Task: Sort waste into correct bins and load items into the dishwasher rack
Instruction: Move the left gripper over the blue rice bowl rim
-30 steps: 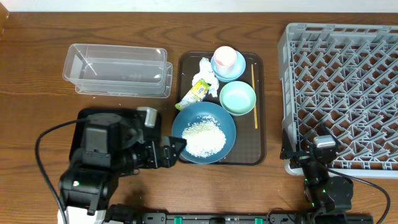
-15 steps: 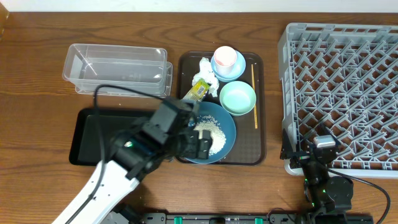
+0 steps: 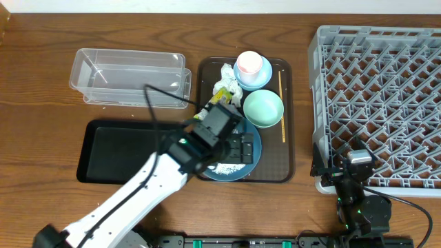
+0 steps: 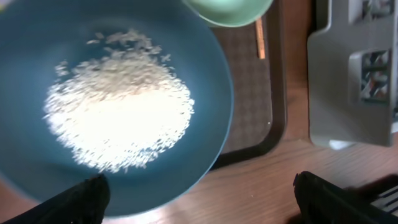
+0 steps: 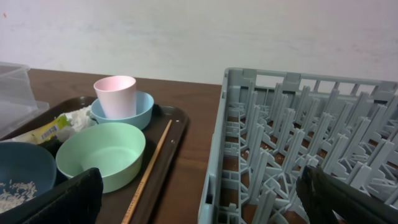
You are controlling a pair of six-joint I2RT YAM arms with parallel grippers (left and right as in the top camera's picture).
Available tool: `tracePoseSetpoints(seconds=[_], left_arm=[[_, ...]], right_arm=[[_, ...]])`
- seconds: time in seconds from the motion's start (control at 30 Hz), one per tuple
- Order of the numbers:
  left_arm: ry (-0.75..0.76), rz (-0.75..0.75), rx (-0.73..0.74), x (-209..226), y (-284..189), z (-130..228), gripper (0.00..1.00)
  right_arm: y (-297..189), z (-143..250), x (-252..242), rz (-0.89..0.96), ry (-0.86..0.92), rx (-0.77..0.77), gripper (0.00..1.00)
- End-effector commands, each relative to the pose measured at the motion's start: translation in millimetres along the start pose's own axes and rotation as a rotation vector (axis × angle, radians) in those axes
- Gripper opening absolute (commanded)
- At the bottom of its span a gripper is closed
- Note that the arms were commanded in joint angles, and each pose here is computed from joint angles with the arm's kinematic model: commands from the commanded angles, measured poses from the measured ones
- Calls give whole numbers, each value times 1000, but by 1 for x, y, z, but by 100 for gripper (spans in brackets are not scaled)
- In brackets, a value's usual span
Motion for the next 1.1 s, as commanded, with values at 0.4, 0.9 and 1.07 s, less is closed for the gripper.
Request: tracePoseSetpoints(seconds=[0.4,0.9,1.07], left_arm=[[224,-210,-134,-22,59,8,97],[289,-307,-184,-24,110,14,96],[292,-324,-173,-20,119,16,90]], right_arm=[[0,1,3,-14,-14,0,99],[0,1,3,-14,-14,0,99],[0,1,3,-14,-14,0,99]])
Point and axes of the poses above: each gripper's point midway between its finger pads, its own y axis out along the fingers, its own x axis along the line the jaws close on, z = x × y, the point moved 3 cm from there along -y, back along the fingers, and after that the axes turned 4 degrees about -y, right-handed, at the moved point
